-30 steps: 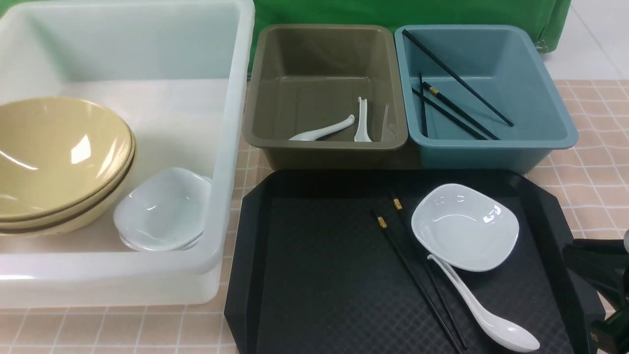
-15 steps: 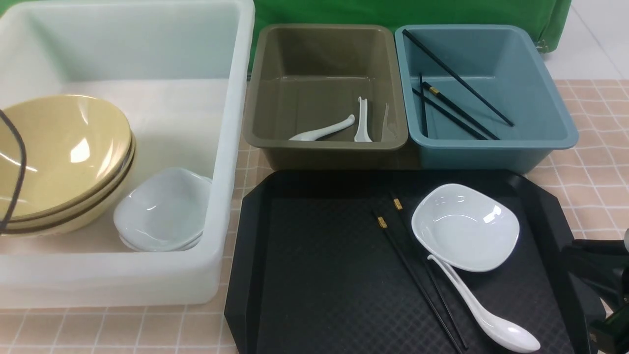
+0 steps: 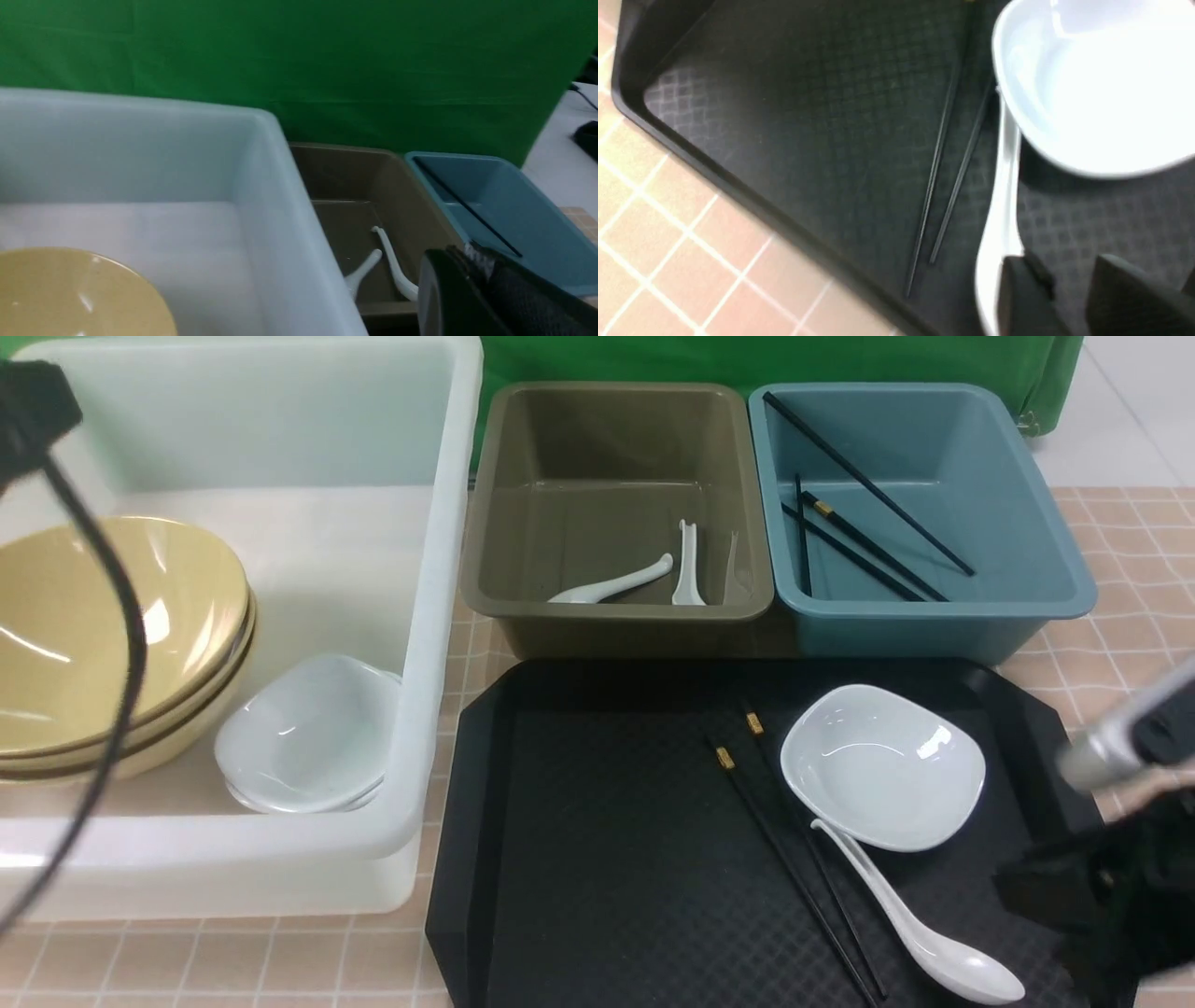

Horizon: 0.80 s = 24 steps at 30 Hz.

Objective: On brown table put chopsticks spoon bowls plates into blue grey white boxes.
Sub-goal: 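Reach for and grasp the small white dish on the black tray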

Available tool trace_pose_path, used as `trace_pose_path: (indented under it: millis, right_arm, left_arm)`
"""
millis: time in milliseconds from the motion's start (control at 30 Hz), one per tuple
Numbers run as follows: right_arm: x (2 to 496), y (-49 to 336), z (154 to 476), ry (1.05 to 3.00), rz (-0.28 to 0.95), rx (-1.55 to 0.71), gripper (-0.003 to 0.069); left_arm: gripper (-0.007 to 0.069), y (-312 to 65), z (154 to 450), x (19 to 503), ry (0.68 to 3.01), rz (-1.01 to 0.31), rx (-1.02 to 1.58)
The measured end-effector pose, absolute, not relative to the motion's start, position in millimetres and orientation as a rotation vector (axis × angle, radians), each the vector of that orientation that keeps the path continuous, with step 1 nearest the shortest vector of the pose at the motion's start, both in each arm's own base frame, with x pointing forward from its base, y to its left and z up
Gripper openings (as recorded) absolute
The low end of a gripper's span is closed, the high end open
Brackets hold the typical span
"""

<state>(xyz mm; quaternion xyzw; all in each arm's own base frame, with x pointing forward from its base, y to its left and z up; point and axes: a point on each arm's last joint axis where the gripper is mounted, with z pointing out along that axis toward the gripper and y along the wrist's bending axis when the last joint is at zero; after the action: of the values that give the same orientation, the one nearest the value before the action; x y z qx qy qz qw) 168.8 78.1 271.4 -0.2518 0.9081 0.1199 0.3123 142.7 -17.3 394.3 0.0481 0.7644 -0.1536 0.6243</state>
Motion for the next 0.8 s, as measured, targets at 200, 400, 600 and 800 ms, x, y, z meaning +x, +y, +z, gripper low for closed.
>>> trace_pose_path:
  millis: [200,400,600,800]
  right_arm:
    - [240,90,284,2.441,0.13,-0.633,0.0433]
    - [301,105,253,2.577,0.057,-0.654,0.0503]
    - [342,87,217,2.697,0.014,-0.572,0.0507]
    - [346,84,191,2.811,0.052,-0.534,0.0503]
  left_arm:
    - [0.0006,-33,368,87,1.721,-0.369,0.222]
    - [0.0006,-37,335,54,1.707,-0.278,0.32]
    - [0.0006,-40,283,45,1.833,-0.29,0.37]
    - [0.0006,-40,276,45,1.826,-0.295,0.352]
